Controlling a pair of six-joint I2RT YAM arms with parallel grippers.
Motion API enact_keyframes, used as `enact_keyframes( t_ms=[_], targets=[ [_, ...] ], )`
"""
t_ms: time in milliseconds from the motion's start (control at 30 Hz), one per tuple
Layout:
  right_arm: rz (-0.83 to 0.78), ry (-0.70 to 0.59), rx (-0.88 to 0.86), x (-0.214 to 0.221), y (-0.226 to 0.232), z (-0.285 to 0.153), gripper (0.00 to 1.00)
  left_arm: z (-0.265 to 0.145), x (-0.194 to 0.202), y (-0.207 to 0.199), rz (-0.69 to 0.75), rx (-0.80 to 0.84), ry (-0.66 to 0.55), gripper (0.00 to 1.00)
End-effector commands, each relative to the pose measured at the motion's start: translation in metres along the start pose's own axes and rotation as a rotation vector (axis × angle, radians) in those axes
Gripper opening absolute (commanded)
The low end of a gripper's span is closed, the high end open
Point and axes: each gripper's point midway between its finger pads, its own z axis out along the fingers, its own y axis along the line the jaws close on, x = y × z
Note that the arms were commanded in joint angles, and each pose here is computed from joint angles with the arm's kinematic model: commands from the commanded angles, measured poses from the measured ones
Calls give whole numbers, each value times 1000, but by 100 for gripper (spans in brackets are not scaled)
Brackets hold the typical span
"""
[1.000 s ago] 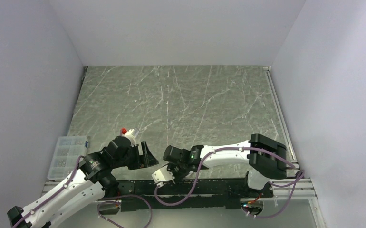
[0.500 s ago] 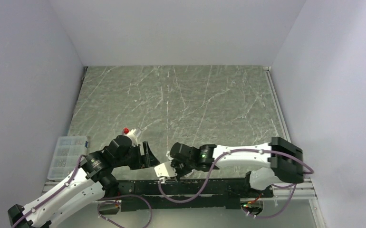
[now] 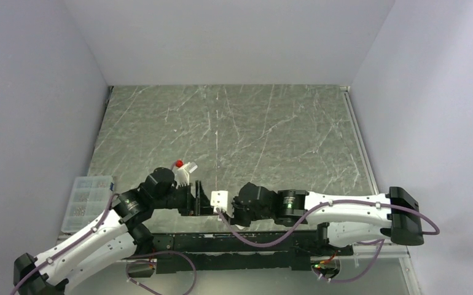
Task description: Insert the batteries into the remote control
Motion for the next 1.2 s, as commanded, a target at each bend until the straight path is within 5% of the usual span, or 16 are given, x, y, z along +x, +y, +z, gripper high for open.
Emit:
enact_keyframes(
  t_ms=[0, 233, 767, 967, 1167],
  targets=[
    [113, -137, 60, -27, 4, -13, 3, -1, -10, -42, 41, 165, 22, 73],
    [129, -197, 128, -36, -1, -22, 3, 8, -6, -56, -39, 295, 61, 55],
    [145, -285, 251, -43, -16, -42, 3, 12, -7, -68, -55, 369, 99, 41],
    [152, -291, 264, -42, -16, -42, 6, 15, -6, -70, -74, 397, 113, 27],
    [152, -301, 256, -41, -13, -43, 11, 17, -4, -69, -95, 415, 122, 0]
  ],
)
